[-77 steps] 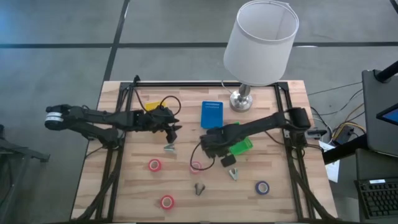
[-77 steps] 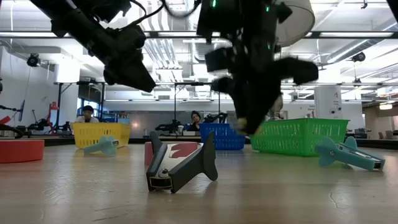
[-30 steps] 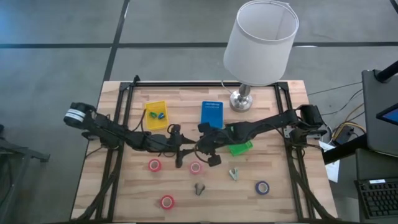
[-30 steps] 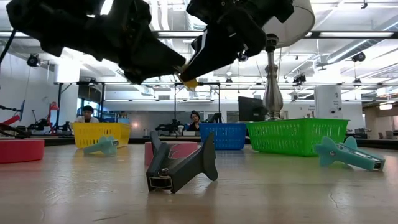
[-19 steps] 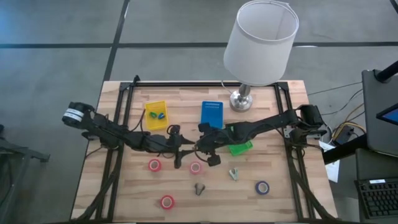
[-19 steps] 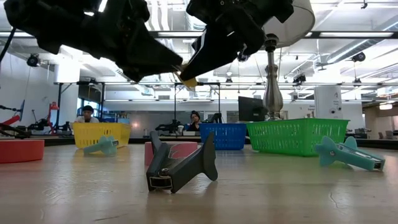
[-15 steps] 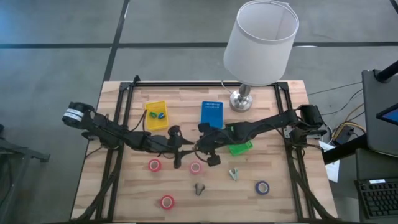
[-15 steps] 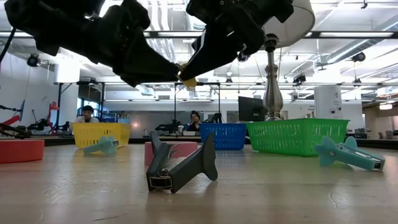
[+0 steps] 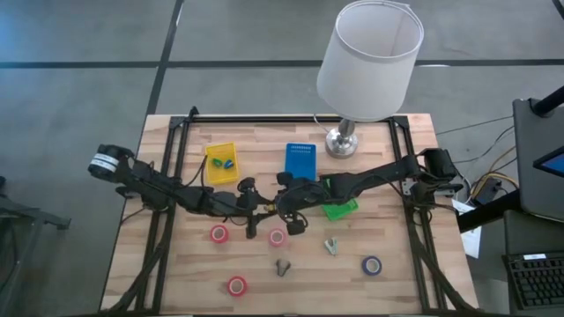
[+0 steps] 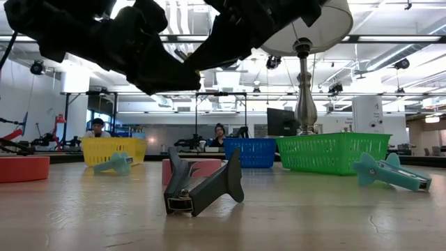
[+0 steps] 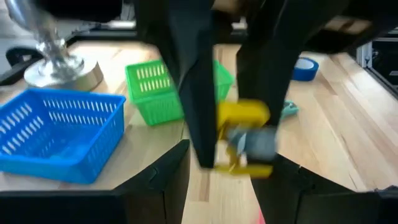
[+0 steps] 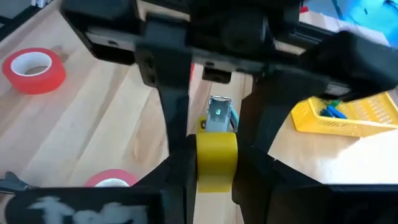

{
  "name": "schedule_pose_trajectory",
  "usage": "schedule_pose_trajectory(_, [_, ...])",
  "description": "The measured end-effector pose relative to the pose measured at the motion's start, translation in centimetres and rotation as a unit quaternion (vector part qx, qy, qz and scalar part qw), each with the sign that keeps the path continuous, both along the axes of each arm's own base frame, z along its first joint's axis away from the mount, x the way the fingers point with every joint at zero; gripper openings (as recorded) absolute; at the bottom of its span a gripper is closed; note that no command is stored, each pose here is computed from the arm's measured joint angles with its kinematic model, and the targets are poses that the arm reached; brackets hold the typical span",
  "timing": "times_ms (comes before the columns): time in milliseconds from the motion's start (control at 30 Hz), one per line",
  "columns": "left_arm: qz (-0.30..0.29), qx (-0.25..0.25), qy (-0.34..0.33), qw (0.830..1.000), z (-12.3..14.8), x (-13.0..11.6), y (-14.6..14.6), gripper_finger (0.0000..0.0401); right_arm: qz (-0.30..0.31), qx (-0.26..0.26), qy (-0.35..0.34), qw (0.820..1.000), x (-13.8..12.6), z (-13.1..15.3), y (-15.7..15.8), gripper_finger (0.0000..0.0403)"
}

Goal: Pick and place Stapler, Stapler remover, tape
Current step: Put the yellow stapler into the yellow basket

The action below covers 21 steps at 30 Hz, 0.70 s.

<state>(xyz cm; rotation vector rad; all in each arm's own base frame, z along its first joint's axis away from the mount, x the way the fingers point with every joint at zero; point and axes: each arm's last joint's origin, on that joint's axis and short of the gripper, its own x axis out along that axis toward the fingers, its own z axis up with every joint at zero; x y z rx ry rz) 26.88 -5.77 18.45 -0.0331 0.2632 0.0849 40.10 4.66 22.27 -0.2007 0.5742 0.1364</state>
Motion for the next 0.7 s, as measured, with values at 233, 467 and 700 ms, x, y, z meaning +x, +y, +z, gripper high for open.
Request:
schedule_pose_trajectory(233, [0.007,0.020,-0.006,1.000,0.05,0.00,0.04,0.0160,0.001,-0.005,-0.006,1.000,0.26,-0.32,-0.02,0.0091])
schedule_pose_trajectory(467, [0.009,0.014,-0.003,1.000,-0.07,-0.08,0.04,0.0127,0.001,-0.006,-0.010,1.000,0.29,-0.30,-0.10,0.0076])
schedule_pose_trajectory(700, [0.002,0.014,-0.002,1.000,-0.25,-0.27,-0.18,0.0150,0.002,-0.005,-0.013,1.000,0.35,-0.34,-0.07,0.0096])
